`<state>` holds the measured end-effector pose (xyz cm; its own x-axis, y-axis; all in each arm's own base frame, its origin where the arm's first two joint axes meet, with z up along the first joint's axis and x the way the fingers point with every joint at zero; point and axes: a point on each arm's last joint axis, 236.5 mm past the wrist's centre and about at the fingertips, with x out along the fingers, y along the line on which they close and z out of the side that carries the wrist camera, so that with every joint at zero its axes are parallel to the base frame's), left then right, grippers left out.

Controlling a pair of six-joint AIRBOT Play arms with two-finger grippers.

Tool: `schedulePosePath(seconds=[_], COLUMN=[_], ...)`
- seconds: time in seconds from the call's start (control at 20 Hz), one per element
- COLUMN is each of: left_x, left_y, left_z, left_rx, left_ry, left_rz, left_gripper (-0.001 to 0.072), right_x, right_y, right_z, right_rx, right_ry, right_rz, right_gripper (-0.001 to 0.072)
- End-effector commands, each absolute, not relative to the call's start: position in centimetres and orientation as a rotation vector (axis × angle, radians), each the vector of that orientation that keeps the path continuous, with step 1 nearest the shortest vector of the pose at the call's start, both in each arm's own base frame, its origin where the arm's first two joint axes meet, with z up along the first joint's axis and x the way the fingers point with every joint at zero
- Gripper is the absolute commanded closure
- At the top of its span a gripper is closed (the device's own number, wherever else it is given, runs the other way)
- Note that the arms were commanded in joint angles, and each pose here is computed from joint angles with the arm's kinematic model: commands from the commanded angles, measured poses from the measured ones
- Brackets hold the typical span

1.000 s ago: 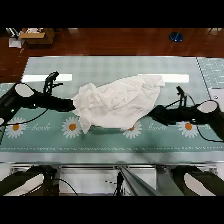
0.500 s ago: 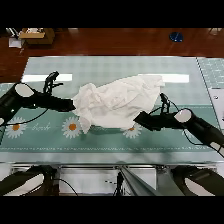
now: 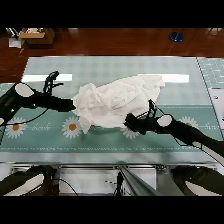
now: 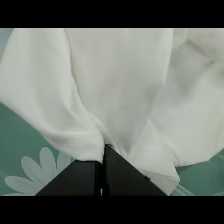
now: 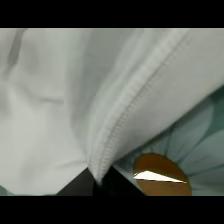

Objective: Fold the shirts.

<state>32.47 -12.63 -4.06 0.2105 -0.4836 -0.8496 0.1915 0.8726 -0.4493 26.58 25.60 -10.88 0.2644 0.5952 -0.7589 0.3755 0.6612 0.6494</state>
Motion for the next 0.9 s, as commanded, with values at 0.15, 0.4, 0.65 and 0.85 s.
schedulePosePath(seconds=[0.15, 0.4, 0.65, 0.85], left_x=[34.6, 40.2, 36.2, 31.3], left_y=[-12.8, -11.0, -8.0, -5.7], left_z=[0.0, 20.7, 42.8, 49.5], left_rx=[-0.256, -0.332, -0.227, -0.023], left_ry=[1.15, 0.604, 0.055, -0.107], left_rz=[-0.507, -0.504, -0.445, -0.315], left_gripper=[0.0686, 0.0686, 0.0686, 0.0687], right_x=[30.8, 34.6, 31.9, 29.9], right_y=[26.9, 23.2, 17.9, 14.7], right_z=[-1.6, 21.3, 40.5, 47.2], right_rx=[0.897, 0.889, 0.751, 0.663], right_ry=[1.133, 0.603, 0.159, 0.007], right_rz=[0.415, 0.647, 0.721, 0.677], right_gripper=[0.0687, 0.0687, 0.0687, 0.0687])
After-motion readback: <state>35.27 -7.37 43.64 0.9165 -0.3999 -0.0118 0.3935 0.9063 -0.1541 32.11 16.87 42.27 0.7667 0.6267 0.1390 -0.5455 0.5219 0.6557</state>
